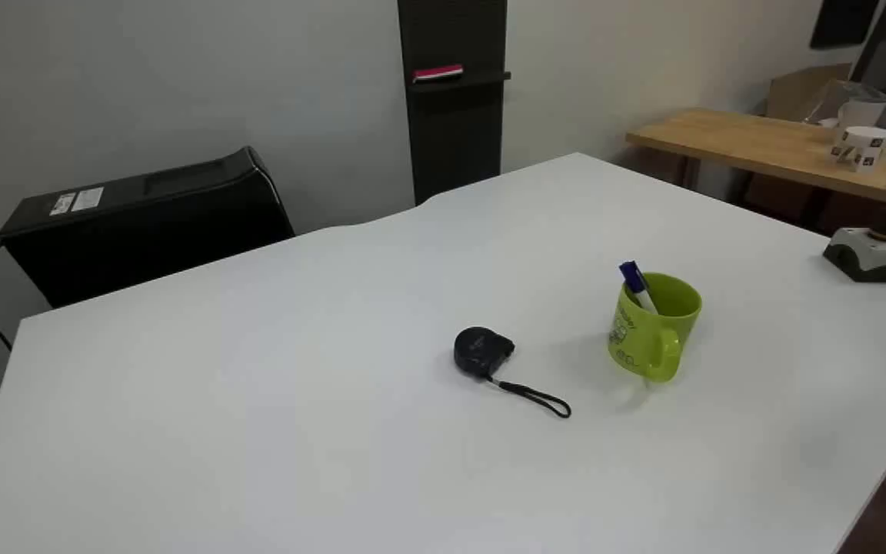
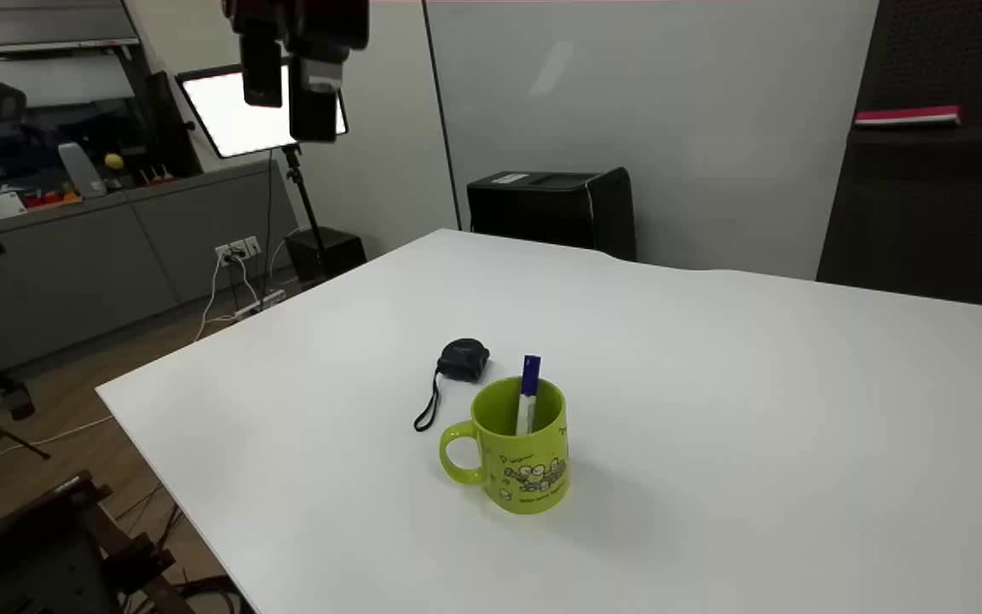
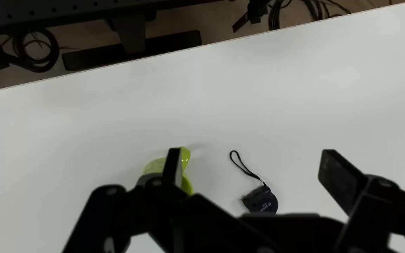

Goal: Take the blue marker out of the yellow mug

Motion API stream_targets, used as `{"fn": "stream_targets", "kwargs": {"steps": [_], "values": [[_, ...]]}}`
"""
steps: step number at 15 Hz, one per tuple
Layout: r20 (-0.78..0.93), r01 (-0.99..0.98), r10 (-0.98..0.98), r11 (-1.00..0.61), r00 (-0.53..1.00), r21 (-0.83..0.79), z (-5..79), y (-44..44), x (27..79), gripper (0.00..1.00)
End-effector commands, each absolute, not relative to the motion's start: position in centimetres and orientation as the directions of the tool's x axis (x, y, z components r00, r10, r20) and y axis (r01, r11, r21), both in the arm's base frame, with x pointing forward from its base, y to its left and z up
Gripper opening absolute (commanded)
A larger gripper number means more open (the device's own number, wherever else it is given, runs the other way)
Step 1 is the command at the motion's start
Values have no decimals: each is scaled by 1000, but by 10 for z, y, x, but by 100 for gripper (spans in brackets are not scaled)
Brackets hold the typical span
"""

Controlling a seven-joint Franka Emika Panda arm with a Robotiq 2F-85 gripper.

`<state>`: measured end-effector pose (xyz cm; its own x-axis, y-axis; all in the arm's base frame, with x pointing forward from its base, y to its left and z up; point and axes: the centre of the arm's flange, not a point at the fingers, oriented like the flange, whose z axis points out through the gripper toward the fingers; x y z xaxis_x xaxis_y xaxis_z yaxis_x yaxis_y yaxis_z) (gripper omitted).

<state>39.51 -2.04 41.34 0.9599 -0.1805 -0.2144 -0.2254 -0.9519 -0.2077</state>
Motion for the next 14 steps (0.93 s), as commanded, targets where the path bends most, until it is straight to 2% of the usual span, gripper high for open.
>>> {"fn": "stream_targets", "kwargs": {"steps": [1, 14], "values": [[-213, -225, -181, -952, 960, -208, 413, -20, 395, 100], [-222, -205, -156, -955, 962, -215, 401, -26, 402, 100]]}}
